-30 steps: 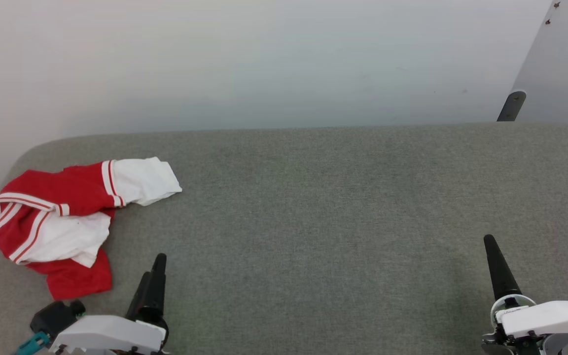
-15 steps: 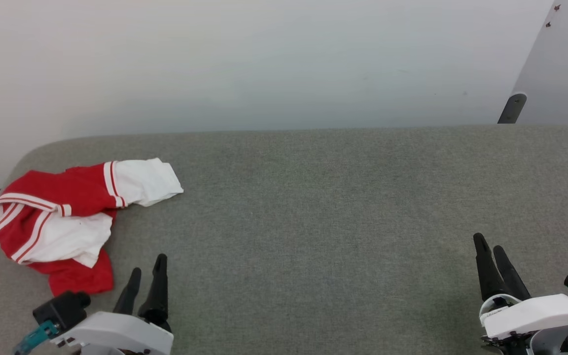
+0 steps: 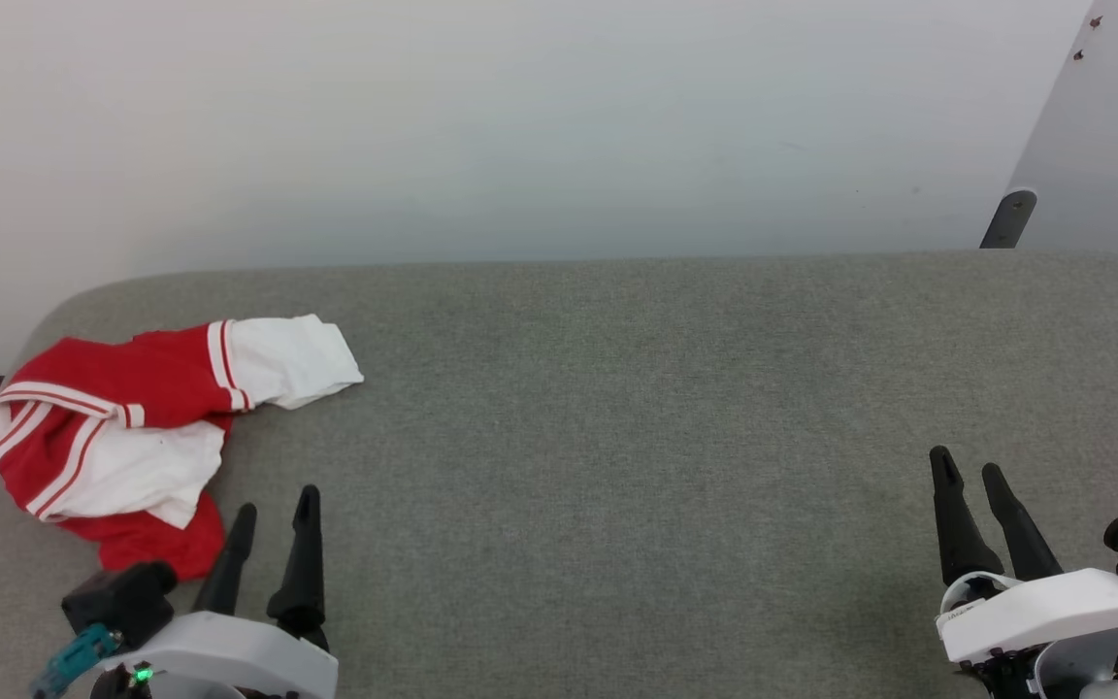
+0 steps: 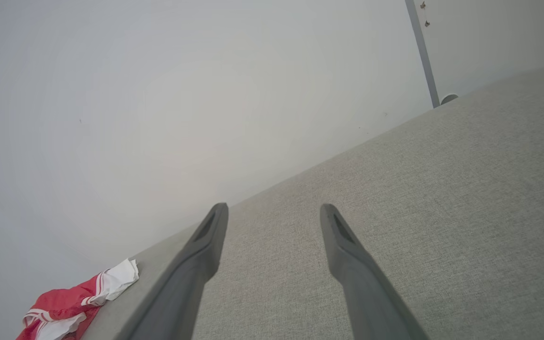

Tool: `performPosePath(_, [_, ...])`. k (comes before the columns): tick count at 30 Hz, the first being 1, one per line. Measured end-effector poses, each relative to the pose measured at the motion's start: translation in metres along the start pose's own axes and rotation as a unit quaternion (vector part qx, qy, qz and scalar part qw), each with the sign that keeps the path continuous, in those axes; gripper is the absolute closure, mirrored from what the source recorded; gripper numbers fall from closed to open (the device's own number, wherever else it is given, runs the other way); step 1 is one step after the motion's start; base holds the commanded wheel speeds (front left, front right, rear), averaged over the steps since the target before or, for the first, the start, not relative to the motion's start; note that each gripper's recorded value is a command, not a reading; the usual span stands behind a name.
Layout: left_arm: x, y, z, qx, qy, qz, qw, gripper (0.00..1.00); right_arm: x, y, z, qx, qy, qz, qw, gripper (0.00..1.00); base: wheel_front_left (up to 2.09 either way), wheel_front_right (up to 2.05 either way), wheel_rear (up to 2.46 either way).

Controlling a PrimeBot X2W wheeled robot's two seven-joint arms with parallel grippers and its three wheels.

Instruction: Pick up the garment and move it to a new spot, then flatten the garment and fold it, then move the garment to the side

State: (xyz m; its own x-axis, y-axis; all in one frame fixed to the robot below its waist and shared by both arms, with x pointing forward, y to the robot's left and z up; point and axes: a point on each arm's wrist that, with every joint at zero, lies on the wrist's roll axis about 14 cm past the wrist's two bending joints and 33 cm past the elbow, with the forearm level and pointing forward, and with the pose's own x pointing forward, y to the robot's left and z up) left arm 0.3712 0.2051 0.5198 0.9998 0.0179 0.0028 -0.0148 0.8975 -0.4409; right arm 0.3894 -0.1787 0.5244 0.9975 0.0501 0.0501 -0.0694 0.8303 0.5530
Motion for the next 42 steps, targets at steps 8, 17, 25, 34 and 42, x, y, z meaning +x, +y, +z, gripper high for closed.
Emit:
performPosePath(8, [-0.003,-0.002,0.007,0.042,-0.016,-0.009,0.999,0.00,0.000,0.004,0.004,-0.044,-0.007,0.007,0.999,0.00,0.00,0.00,0.00])
performPosePath(17, [-0.005,-0.008,0.013,0.084,-0.033,-0.023,0.996,0.00,0.001,0.009,0.009,-0.086,-0.015,0.016,0.996,0.00,0.00,0.00,0.00])
performPosePath(25, [-0.008,-0.012,0.016,0.119,-0.046,-0.035,0.991,0.00,0.001,0.011,0.012,-0.125,-0.020,0.021,0.992,0.00,0.00,0.00,0.00])
performPosePath(34, [-0.010,-0.017,0.021,0.153,-0.062,-0.046,0.985,0.00,0.001,0.013,0.015,-0.167,-0.024,0.024,0.985,0.00,0.00,0.00,0.00])
performPosePath(42, [-0.013,-0.020,0.021,0.179,-0.069,-0.056,0.980,0.00,0.001,0.013,0.018,-0.202,-0.027,0.025,0.979,0.00,0.00,0.00,0.00])
